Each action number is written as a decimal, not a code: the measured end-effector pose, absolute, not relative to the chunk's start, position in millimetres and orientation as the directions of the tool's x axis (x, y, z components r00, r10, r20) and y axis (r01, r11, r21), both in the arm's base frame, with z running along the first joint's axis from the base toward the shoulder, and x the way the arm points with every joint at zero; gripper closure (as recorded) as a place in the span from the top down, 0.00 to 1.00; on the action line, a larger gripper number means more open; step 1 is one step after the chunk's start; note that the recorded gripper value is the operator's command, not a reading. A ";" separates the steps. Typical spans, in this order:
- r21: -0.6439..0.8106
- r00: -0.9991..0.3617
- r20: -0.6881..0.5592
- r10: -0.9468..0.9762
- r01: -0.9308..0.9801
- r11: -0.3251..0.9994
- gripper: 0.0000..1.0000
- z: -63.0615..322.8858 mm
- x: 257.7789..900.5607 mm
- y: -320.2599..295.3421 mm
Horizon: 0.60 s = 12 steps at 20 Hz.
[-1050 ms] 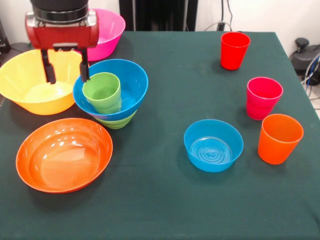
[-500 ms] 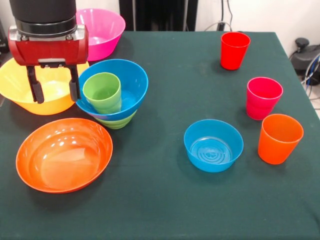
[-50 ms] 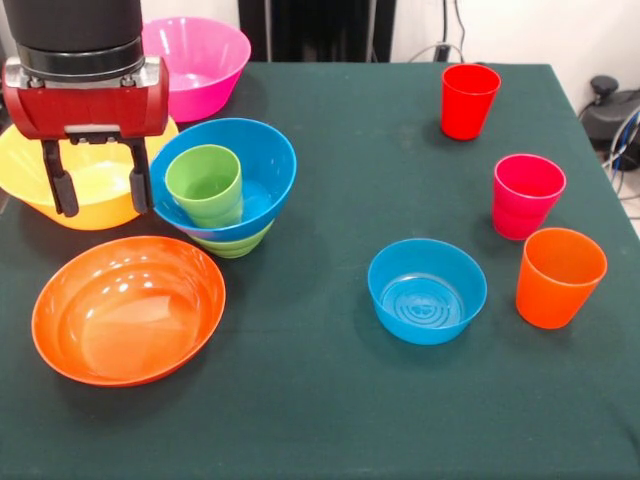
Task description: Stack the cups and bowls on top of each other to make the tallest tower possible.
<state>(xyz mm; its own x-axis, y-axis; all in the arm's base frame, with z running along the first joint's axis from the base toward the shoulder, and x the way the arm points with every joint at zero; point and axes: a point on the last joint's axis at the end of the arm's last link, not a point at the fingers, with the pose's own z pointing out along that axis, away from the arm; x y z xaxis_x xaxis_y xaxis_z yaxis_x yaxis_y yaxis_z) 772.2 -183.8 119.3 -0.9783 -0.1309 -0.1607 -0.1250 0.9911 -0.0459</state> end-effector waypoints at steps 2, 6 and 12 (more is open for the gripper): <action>-0.045 -0.978 -0.160 -0.131 -0.126 0.991 1.00 118.6 772.0 -183.4; -0.042 -0.978 -0.159 -0.131 -0.126 0.991 1.00 117.5 772.1 -182.5; -0.037 -0.978 -0.159 -0.132 -0.128 0.991 1.00 115.2 772.3 -180.4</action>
